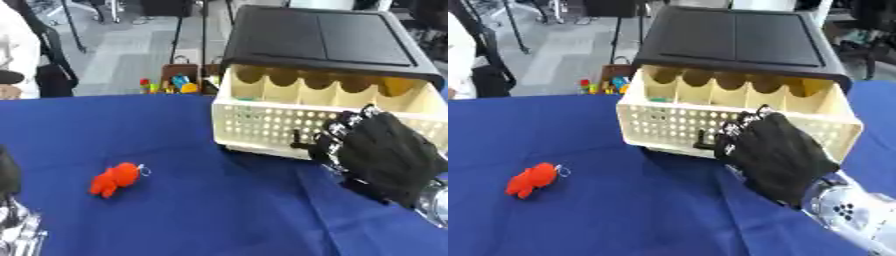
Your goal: Pick up objects from table and place into drawer.
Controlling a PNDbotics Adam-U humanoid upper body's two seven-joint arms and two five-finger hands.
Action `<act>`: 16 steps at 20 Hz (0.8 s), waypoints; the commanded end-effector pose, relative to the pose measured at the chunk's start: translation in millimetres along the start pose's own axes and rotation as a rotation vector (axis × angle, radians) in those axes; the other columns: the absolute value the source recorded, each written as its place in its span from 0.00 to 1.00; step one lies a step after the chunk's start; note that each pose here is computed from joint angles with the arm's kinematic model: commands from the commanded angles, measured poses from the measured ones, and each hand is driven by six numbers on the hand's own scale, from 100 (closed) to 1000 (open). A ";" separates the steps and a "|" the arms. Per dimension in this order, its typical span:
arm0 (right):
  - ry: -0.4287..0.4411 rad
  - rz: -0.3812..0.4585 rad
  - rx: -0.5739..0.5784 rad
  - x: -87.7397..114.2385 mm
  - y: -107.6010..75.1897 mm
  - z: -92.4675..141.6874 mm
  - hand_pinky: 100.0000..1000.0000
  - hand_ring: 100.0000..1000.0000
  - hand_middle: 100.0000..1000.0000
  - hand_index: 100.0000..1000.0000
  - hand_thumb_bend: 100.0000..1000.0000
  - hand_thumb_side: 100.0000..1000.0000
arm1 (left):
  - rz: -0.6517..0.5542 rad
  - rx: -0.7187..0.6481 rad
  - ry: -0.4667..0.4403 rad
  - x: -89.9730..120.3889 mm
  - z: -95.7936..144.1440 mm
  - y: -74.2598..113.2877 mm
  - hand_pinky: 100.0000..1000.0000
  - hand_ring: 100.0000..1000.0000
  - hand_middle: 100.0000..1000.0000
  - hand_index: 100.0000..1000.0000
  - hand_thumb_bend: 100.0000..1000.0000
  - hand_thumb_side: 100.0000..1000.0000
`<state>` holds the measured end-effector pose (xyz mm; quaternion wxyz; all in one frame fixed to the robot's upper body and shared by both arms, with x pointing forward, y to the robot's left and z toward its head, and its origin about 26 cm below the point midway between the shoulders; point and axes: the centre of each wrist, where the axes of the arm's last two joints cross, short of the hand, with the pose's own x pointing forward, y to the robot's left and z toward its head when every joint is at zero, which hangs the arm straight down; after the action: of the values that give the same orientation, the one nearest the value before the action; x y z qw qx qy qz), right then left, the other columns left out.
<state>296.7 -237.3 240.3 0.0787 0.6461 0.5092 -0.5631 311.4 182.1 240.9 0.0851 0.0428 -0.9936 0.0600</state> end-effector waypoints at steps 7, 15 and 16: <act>0.050 0.080 -0.099 -13.0 -4.4 -0.4 0.00 0.19 0.20 0.45 0.09 0.27 | 0.012 -0.005 -0.021 3.3 -4.7 -1.1 0.48 0.69 0.66 0.85 0.46 0.80; 0.021 0.064 -0.049 -6.3 -0.3 4.6 0.00 0.18 0.19 0.45 0.09 0.28 | 0.015 -0.010 -0.022 3.4 -5.0 -1.7 0.48 0.69 0.66 0.85 0.46 0.79; 0.013 0.062 -0.031 -4.7 0.8 6.0 0.00 0.18 0.19 0.45 0.09 0.28 | 0.015 -0.011 -0.022 3.5 -5.2 -1.8 0.48 0.69 0.66 0.85 0.46 0.79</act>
<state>295.6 -240.4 234.2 0.0934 0.6558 0.5128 -0.5461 311.4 182.0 240.9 0.0852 0.0408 -0.9940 0.0553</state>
